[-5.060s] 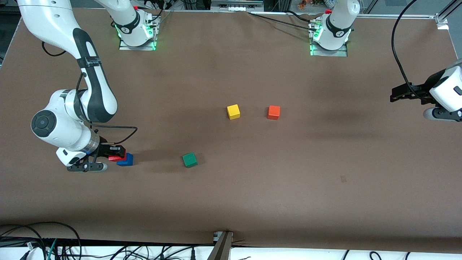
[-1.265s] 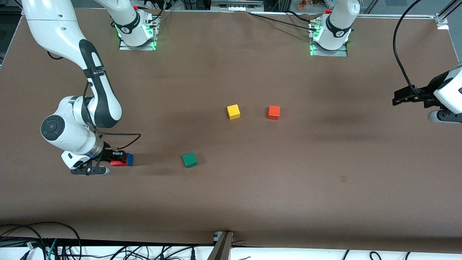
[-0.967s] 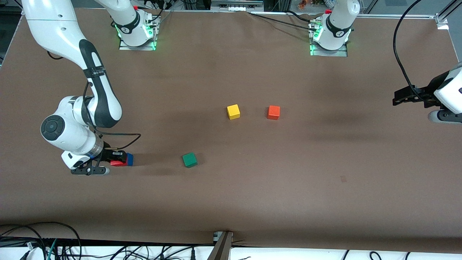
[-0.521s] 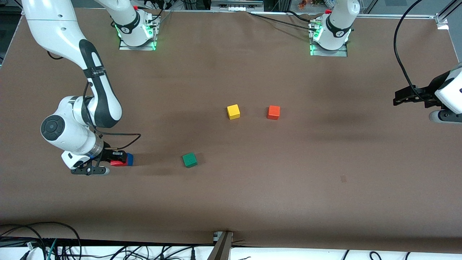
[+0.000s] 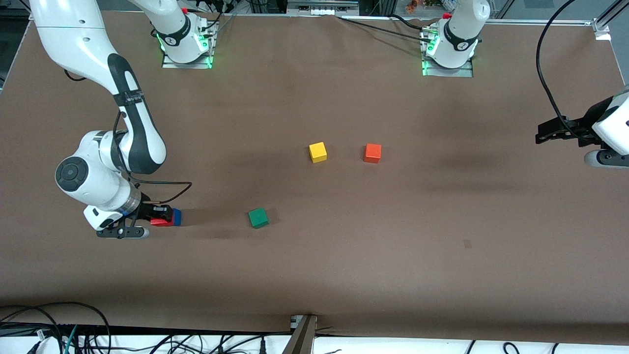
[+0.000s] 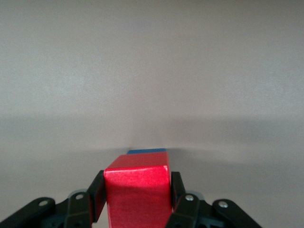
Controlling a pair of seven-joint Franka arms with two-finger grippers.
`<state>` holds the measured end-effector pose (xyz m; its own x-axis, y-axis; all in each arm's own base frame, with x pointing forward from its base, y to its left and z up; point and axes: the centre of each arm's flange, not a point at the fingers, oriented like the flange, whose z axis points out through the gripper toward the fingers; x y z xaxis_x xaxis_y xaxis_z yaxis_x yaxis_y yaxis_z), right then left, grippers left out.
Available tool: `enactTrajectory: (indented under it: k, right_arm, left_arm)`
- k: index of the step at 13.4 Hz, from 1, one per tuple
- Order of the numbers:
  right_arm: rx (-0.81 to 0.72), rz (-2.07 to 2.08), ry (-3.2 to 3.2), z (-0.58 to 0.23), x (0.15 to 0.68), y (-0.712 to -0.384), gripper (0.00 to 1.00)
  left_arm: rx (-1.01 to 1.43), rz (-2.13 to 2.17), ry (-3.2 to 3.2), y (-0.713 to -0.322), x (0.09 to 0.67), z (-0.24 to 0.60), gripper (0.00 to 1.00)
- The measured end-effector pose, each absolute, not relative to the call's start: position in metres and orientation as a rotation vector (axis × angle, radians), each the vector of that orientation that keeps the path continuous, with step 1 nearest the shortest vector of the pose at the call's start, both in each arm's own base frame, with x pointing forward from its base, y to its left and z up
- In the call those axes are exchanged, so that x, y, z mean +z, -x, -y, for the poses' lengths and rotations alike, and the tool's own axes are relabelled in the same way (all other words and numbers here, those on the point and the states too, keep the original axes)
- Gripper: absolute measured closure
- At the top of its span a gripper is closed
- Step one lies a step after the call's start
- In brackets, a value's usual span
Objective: Pass red block to right arm, stack on blue
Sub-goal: 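Lower the red cube onto the blue cube and open the right gripper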
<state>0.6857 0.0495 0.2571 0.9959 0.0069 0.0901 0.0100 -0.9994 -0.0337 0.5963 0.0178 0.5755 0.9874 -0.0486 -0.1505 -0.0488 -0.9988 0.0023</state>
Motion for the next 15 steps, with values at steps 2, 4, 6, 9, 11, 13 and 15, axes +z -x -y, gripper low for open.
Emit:
enactTrajectory:
  k: [2, 4, 6, 9, 11, 13, 15]
  right_arm:
    - [-0.140, 0.013, 3.104, -0.050, 0.257, -0.686, 0.42]
    - [-0.136, 0.013, 3.104, -0.049, 0.256, -0.685, 0.35]
    - [-0.131, 0.012, 3.105, -0.049, 0.254, -0.685, 0.18]
    - [-0.132, 0.012, 3.105, -0.049, 0.255, -0.685, 0.00]
    - [-0.139, 0.011, 3.105, -0.049, 0.256, -0.686, 0.00]
    - [-0.168, 0.005, 3.104, -0.045, 0.264, -0.689, 0.00]
    - [-0.217, 0.005, 3.097, -0.044, 0.285, -0.696, 0.00]
  left_arm:
    - [0.237, -0.077, 3.130, -0.596, 0.575, -0.018, 0.00]
    - [0.237, -0.077, 3.130, -0.596, 0.575, -0.018, 0.00]
    - [0.237, -0.077, 3.130, -0.596, 0.575, -0.018, 0.00]
    - [0.237, -0.077, 3.130, -0.596, 0.575, -0.018, 0.00]
    - [0.237, -0.076, 3.130, -0.596, 0.575, -0.018, 0.00]
    - [0.238, -0.073, 3.130, -0.596, 0.575, -0.019, 0.00]
    - [0.238, -0.069, 3.130, -0.596, 0.575, -0.020, 0.00]
